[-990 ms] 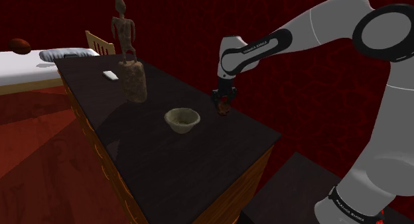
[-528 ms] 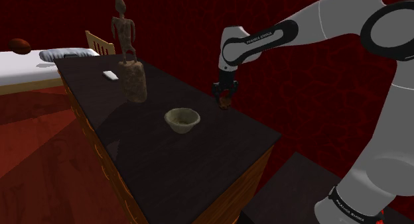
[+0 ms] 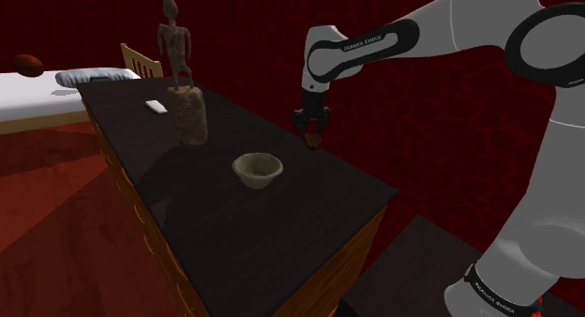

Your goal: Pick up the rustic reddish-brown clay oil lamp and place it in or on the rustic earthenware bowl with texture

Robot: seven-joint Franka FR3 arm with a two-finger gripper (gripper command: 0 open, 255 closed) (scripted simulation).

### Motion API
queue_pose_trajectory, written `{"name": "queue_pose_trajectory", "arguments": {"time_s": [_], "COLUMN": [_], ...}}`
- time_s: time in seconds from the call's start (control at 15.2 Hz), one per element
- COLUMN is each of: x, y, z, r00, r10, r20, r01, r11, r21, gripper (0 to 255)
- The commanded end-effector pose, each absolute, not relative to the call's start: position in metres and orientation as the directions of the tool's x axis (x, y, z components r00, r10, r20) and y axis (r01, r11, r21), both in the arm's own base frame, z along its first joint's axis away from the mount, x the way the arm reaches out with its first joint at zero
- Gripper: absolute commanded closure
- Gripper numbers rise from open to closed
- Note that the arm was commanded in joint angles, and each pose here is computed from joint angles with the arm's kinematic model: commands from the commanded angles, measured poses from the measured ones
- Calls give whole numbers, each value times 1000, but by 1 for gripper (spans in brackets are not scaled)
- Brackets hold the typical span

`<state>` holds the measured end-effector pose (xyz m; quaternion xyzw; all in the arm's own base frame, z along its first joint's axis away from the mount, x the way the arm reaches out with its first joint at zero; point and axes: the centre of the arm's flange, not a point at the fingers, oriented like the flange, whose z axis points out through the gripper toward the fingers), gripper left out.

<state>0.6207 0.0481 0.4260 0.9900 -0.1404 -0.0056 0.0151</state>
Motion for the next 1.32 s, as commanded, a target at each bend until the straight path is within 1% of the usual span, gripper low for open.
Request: {"name": "queue_pose_trajectory", "arguments": {"time_s": [0.0, 0.79, 1.25], "x": [633, 710, 710], "y": [71, 216, 216], "z": [427, 431, 394], "r00": [960, 960, 960], "r10": [-279, -279, -279], "r20": [-7, -7, -7], "r01": [-279, -279, -279], "r11": [-960, -960, -960], "r21": [31, 31, 31], "gripper": [255, 255, 255]}}
